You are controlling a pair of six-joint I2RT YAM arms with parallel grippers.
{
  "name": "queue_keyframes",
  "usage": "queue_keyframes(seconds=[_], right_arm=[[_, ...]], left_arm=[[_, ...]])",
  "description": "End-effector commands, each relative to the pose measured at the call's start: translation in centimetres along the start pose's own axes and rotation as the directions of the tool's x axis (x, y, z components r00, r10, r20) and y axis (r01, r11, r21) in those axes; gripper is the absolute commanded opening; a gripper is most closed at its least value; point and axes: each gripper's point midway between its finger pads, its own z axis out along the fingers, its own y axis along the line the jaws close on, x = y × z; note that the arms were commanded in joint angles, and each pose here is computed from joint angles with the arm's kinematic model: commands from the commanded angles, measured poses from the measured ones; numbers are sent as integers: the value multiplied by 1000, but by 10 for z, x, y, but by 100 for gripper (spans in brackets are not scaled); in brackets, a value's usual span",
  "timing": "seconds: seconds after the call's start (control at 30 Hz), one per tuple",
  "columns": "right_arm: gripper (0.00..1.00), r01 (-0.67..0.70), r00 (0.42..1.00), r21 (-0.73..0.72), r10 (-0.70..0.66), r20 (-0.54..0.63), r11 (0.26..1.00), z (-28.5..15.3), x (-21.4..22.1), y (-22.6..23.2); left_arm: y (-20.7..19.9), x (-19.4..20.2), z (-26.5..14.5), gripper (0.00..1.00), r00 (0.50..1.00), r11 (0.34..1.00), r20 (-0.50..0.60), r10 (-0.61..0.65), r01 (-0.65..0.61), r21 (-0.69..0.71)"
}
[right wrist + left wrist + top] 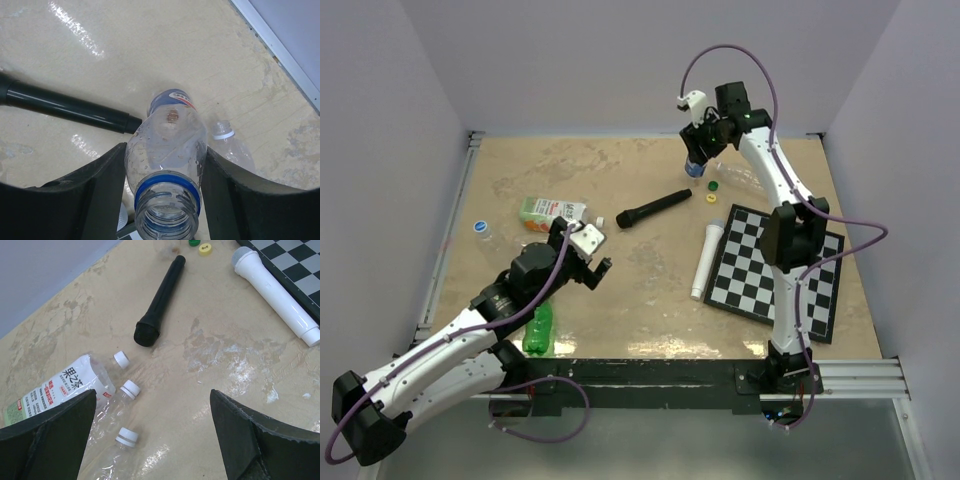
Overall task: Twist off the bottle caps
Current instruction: Place the plastic bottle at the center of the board, then pick up the plastic bottle at the center of the board.
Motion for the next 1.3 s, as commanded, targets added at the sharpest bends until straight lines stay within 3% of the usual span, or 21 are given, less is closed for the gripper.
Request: queue_keyframes(seconds=[0.0,0.7,1.27], right_arm=[[61,-3,998,31,2,60,1000,-2,-21,-10],[72,-2,994,66,-5,111,998,8,-37,-22],[72,5,992,64,-13,122,998,5,-40,-22]], left_arm=[[4,-14,0,100,999,1000,39,7,-7,-11],[3,-10,3,100,1000,1000,25,11,-11,-6],[2,-7,5,100,1000,1000,13,14,-14,-3]])
